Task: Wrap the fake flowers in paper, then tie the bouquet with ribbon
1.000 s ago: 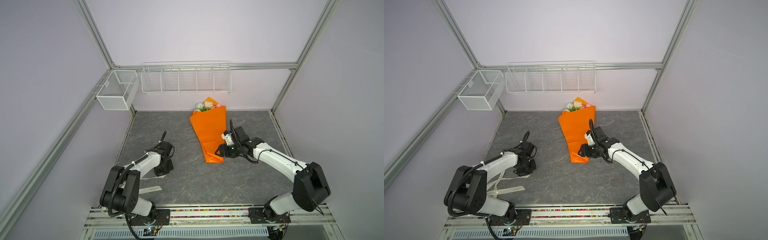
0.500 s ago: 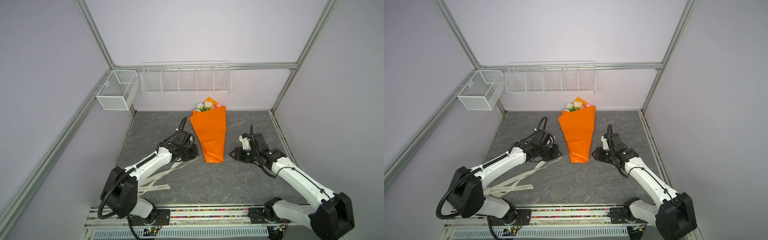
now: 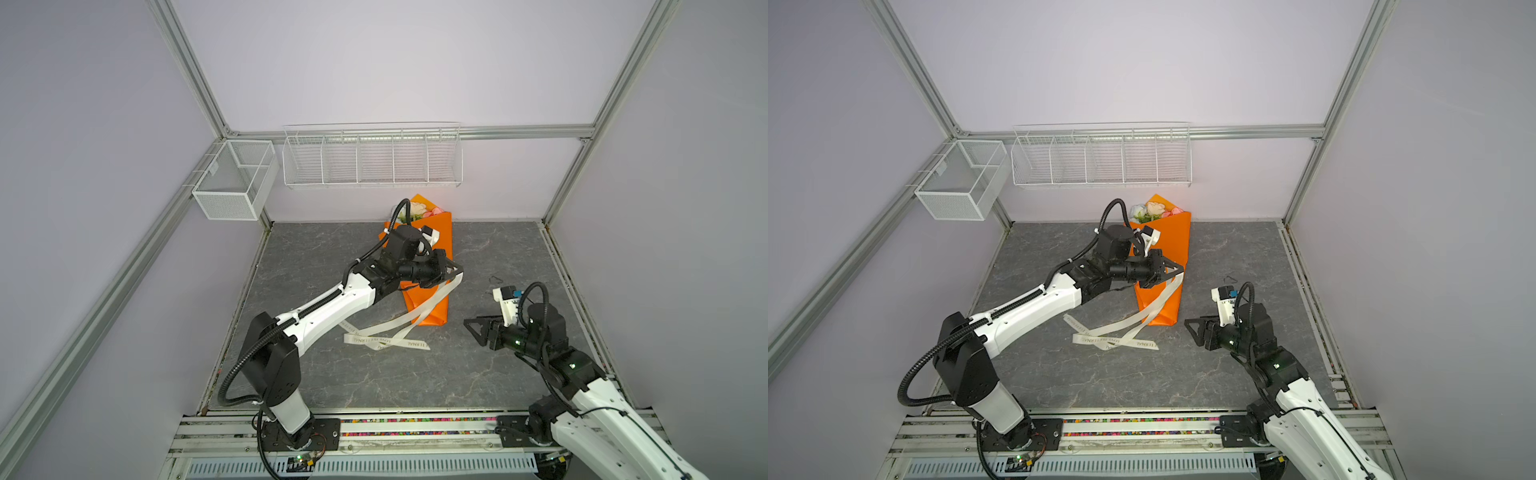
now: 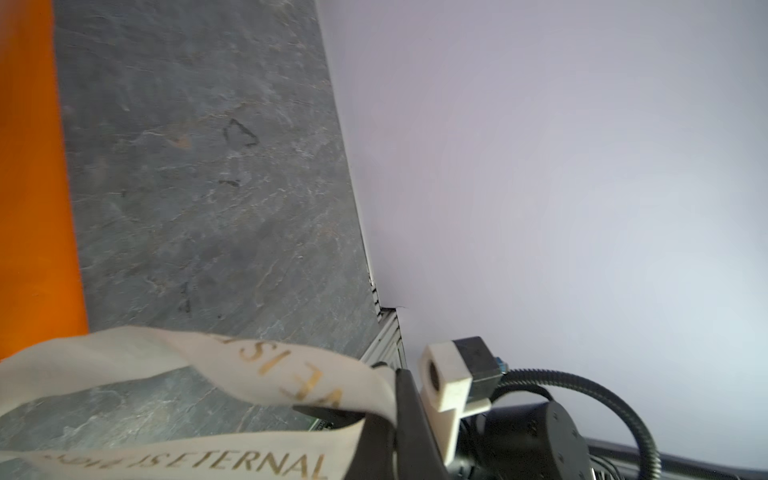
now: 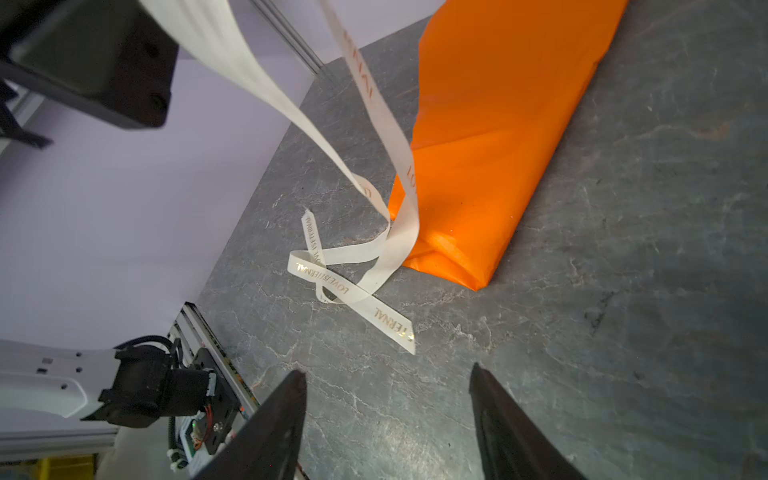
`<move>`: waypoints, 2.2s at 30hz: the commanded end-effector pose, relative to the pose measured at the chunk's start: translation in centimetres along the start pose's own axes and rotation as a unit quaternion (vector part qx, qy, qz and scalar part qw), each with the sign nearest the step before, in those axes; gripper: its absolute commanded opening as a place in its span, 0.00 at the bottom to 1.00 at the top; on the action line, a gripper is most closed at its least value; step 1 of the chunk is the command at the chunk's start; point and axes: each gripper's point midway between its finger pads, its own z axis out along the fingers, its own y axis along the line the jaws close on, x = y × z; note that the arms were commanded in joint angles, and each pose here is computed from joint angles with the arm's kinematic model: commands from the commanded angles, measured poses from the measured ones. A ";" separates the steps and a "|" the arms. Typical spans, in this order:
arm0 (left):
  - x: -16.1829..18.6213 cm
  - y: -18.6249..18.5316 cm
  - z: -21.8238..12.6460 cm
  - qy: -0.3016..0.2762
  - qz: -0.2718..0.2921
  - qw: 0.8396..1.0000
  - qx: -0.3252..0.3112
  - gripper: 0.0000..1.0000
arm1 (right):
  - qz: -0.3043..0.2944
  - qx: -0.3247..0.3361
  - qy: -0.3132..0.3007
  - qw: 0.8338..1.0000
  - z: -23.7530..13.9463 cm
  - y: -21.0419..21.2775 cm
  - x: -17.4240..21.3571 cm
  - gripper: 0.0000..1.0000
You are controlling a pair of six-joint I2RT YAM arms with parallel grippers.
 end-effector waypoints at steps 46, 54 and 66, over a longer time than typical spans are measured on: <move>-0.9 -1.5 -15.8 -0.112 0.127 0.974 -0.150 0.00 | -0.203 0.181 0.281 0.920 13.8 -6.6 13.6 0.59; -2.0 0.1 -18.4 -0.155 0.105 0.967 -0.170 0.00 | -0.245 0.225 0.302 0.894 12.9 -7.7 15.2 0.31; -3.2 3.5 -25.2 -0.210 0.087 0.943 -0.243 0.00 | -0.224 0.290 0.144 0.919 6.8 -4.7 4.2 0.07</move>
